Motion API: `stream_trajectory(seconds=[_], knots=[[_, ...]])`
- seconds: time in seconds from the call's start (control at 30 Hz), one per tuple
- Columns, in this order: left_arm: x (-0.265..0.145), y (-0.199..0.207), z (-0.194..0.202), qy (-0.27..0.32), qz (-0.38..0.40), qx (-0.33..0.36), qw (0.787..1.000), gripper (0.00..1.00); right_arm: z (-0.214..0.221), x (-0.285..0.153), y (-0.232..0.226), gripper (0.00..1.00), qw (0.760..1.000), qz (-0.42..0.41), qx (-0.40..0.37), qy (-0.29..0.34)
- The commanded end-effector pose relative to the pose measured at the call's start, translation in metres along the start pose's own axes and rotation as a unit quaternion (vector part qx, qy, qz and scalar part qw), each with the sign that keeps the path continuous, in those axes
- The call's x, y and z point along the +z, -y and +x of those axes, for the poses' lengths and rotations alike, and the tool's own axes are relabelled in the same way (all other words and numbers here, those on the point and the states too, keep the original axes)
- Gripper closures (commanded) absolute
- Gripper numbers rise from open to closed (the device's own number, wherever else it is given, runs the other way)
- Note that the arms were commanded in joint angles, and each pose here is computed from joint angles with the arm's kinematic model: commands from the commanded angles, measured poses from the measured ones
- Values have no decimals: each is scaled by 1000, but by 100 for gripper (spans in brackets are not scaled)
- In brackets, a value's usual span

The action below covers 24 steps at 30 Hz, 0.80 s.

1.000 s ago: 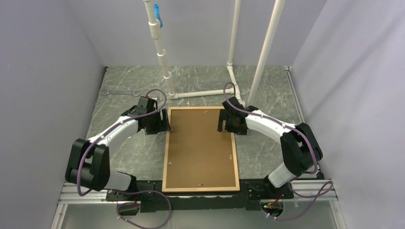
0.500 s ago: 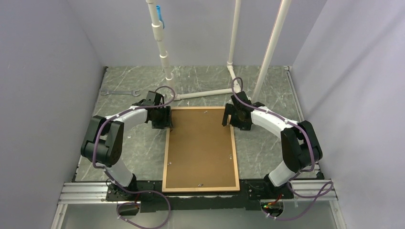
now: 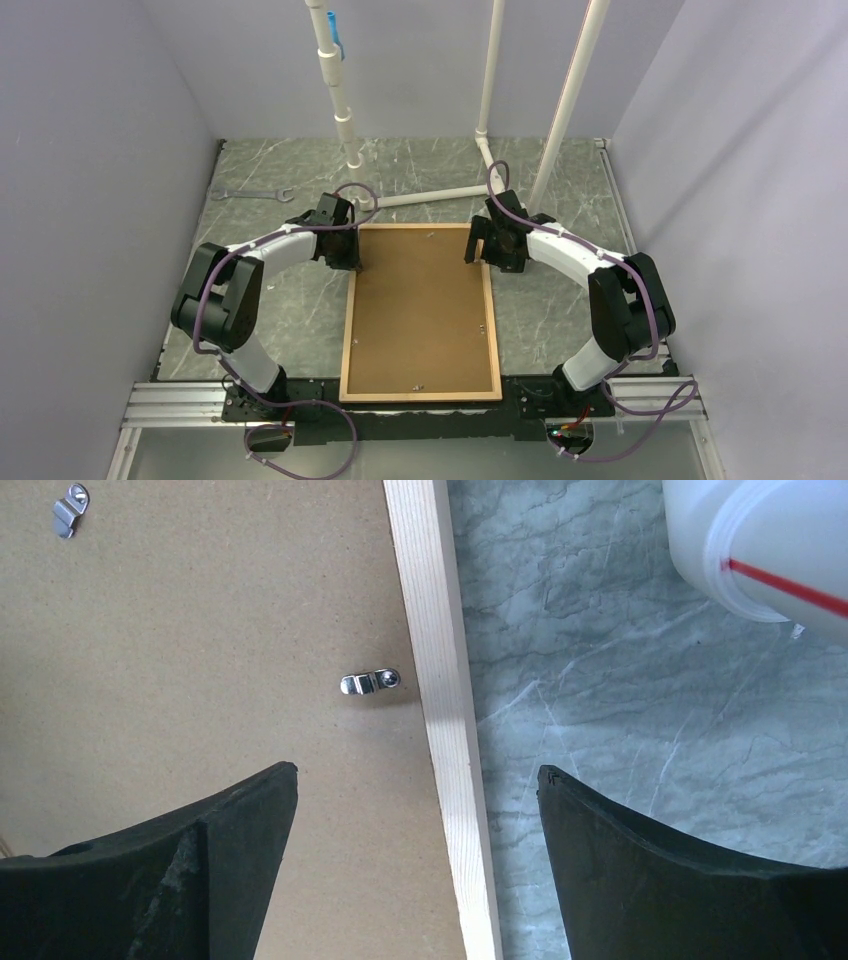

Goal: Put the photo into the frame
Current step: Install the photo frame at the center of the board.

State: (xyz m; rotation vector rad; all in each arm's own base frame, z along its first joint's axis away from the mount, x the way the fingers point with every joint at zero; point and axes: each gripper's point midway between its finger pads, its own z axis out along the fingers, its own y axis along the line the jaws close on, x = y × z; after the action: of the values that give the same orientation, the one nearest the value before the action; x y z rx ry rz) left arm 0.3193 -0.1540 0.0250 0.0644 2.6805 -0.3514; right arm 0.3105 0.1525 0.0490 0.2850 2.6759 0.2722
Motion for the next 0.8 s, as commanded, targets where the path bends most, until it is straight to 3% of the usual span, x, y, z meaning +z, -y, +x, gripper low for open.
stream_trajectory(seconds=[0.0,0.03,0.3,0.53,0.77], knots=[[9,-13,11,-9,-30,23,999,94,-10,0,0,8,1000,-1,15,14],[8,-13,10,-9,-29,24,999,100,-10,1,1,8,1000,1,16,13],[-5,-1,2,9,-2,23,1000,99,-10,11,4,8,1000,16,12,8],[-28,7,-6,29,11,10,999,58,-10,17,5,8,1000,23,9,4],[-51,21,-26,70,37,-4,997,44,-9,16,2,9,1000,14,11,3]])
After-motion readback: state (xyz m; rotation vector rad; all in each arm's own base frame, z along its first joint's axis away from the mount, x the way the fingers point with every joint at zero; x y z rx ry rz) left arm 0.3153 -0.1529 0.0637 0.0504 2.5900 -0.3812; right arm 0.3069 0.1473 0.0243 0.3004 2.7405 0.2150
